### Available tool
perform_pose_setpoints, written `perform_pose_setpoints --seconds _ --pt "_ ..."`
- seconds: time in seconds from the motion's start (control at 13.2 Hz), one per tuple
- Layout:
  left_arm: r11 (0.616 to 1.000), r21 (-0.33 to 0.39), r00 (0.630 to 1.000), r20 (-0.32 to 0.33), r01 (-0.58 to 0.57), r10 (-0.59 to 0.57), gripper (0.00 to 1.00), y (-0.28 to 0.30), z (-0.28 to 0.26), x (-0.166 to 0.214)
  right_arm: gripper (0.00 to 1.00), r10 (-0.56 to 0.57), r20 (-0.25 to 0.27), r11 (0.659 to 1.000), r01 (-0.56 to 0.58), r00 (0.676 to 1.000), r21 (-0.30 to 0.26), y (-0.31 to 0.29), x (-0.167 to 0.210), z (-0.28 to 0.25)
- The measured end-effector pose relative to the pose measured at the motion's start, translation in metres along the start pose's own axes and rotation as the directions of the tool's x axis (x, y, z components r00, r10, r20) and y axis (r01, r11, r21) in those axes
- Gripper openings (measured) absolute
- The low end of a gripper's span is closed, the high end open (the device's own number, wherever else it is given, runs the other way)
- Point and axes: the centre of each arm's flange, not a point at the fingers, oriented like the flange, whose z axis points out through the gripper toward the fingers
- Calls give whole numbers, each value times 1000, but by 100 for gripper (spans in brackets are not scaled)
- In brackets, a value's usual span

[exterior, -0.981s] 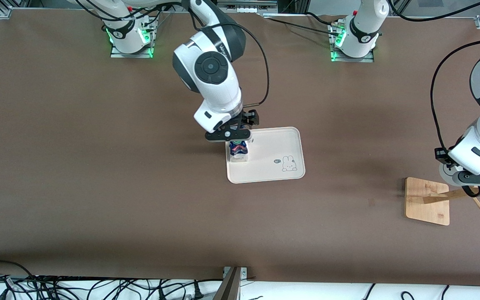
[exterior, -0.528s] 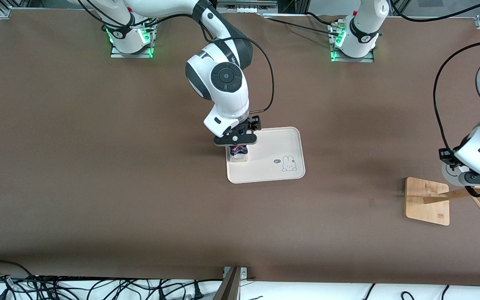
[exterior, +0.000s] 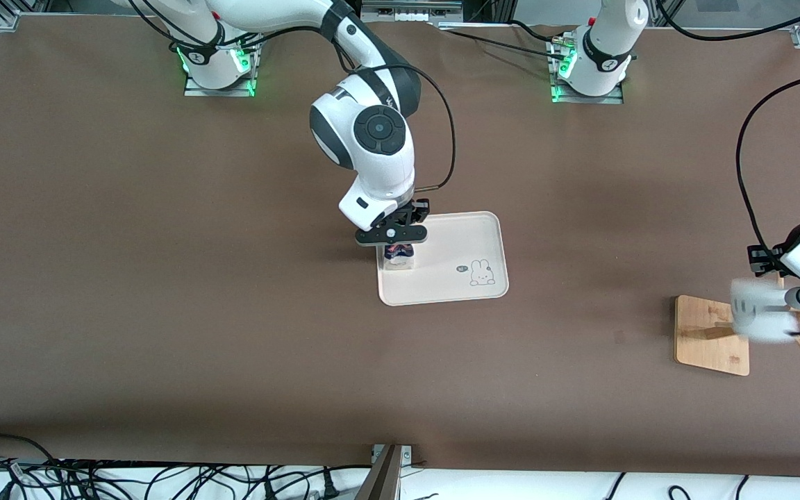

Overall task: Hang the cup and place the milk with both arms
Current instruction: 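Carry the mug to the wooden stand while the right gripper reaches the carton, then hang the mug handle on a stand peg while the right gripper grasps the carton, then carry the blue milk carton away from the tray with the right gripper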

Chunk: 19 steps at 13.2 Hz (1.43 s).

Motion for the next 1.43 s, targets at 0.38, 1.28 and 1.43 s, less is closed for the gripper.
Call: perform_pose_setpoints --seconds 0.38,1.28,1.43 --pt "999 -39 996 84 -26 29 97 20 -10 -13 46 9 -9 1000 -9 1000 -2 4 5 -4" --pt "982 -172 996 50 78 -71 100 49 -77 -42 46 -37 40 998 39 999 -46 178 75 -119" --pt "984 -168 997 -40 66 -73 100 56 -93 -54 47 -60 59 995 65 996 -73 231 82 -121"
